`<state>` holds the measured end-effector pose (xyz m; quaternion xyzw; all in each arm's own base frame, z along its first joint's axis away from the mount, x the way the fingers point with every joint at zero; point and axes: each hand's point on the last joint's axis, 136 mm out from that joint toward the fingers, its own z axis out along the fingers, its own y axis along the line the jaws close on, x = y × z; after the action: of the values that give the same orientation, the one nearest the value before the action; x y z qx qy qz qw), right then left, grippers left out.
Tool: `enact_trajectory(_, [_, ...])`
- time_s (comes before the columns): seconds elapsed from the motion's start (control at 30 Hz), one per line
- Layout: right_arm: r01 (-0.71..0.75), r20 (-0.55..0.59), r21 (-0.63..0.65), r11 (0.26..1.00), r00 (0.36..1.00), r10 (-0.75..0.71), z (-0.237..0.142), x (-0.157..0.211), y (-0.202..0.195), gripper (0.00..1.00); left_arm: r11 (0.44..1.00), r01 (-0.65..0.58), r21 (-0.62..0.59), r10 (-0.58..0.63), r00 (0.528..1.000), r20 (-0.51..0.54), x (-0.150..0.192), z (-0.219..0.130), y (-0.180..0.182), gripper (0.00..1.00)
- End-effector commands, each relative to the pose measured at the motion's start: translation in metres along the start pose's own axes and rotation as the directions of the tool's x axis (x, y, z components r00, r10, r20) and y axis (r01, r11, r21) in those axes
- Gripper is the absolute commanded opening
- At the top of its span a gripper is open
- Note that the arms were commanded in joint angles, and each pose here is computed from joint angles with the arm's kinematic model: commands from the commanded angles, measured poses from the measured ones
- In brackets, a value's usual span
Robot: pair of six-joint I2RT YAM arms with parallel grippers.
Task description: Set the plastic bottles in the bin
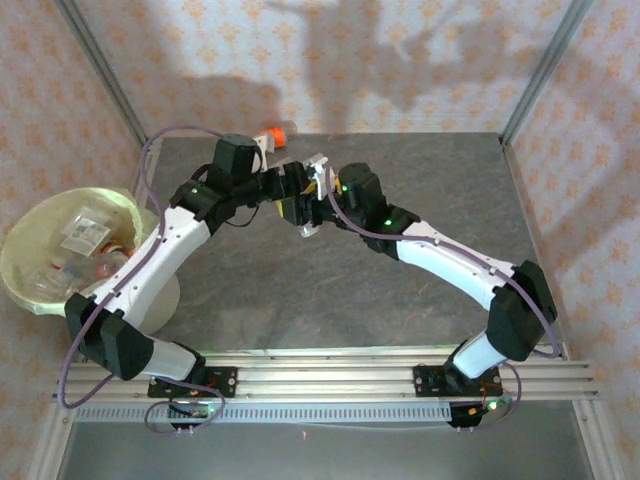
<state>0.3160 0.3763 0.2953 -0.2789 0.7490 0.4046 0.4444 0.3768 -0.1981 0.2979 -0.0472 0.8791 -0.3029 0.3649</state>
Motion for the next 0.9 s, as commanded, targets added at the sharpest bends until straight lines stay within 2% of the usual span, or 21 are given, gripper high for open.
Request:
enact_trajectory(0.0, [0.073, 0.044, -0.001, 0.997, 0.996, -0.073, -0.004, -0.02, 0.008, 0.4, 1.0, -0.026, -0.017, 0.026, 0.999, 0.032, -0.005, -0.008, -0.001, 0.72])
enact_trajectory(0.1, [0.075, 0.043, -0.009, 0.997, 0.996, -0.075, -0.006, -0.019, 0.01, 0.46, 0.999, 0.024, 0.027, -0.026, 0.997, 0.07, -0.008, -0.01, -0.006, 0.62])
enact_trajectory(0.27, [0.065, 0.049, 0.002, 0.998, 0.997, -0.065, -0.013, -0.015, 0.009, 0.84, 0.999, 0.046, -0.005, -0.045, 0.988, 0.148, -0.021, -0.026, 0.002, 0.56])
enact_trajectory(0.3, [0.065, 0.055, 0.015, 0.998, 0.996, -0.066, -0.016, -0.015, 0.007, 0.95, 0.998, 0.055, -0.019, -0.051, 0.984, 0.171, -0.025, -0.031, 0.007, 0.55])
enact_trajectory(0.33, [0.067, 0.062, 0.024, 0.997, 0.996, -0.068, -0.019, -0.015, 0.006, 0.99, 0.997, 0.064, -0.032, -0.057, 0.979, 0.194, -0.028, -0.036, 0.011, 0.55])
enact_trajectory(0.43, [0.073, 0.094, 0.065, 0.995, 0.992, -0.079, -0.032, -0.019, 0.003, 0.99, 0.992, 0.084, -0.097, -0.053, 0.957, 0.285, -0.044, -0.067, 0.028, 0.54])
enact_trajectory(0.5, [0.077, 0.119, 0.109, 0.991, 0.989, -0.09, -0.043, -0.023, -0.001, 0.99, 0.977, 0.093, -0.19, -0.017, 0.929, 0.369, -0.057, -0.103, 0.042, 0.54])
enact_trajectory(0.63, [0.066, 0.182, 0.234, 0.97, 0.977, -0.111, -0.065, -0.031, -0.017, 0.99, 0.908, 0.112, -0.405, 0.118, 0.857, 0.502, -0.074, -0.18, 0.067, 0.54])
enact_trajectory(0.77, [0.033, 0.209, 0.394, 0.918, 0.97, -0.124, -0.08, -0.032, -0.044, 0.99, 0.764, 0.197, -0.615, 0.25, 0.788, 0.563, -0.081, -0.251, 0.094, 0.53])
enact_trajectory(0.87, [0.005, 0.217, 0.47, 0.883, 0.969, -0.121, -0.085, -0.031, -0.059, 0.99, 0.652, 0.266, -0.71, 0.333, 0.741, 0.583, -0.085, -0.293, 0.107, 0.53])
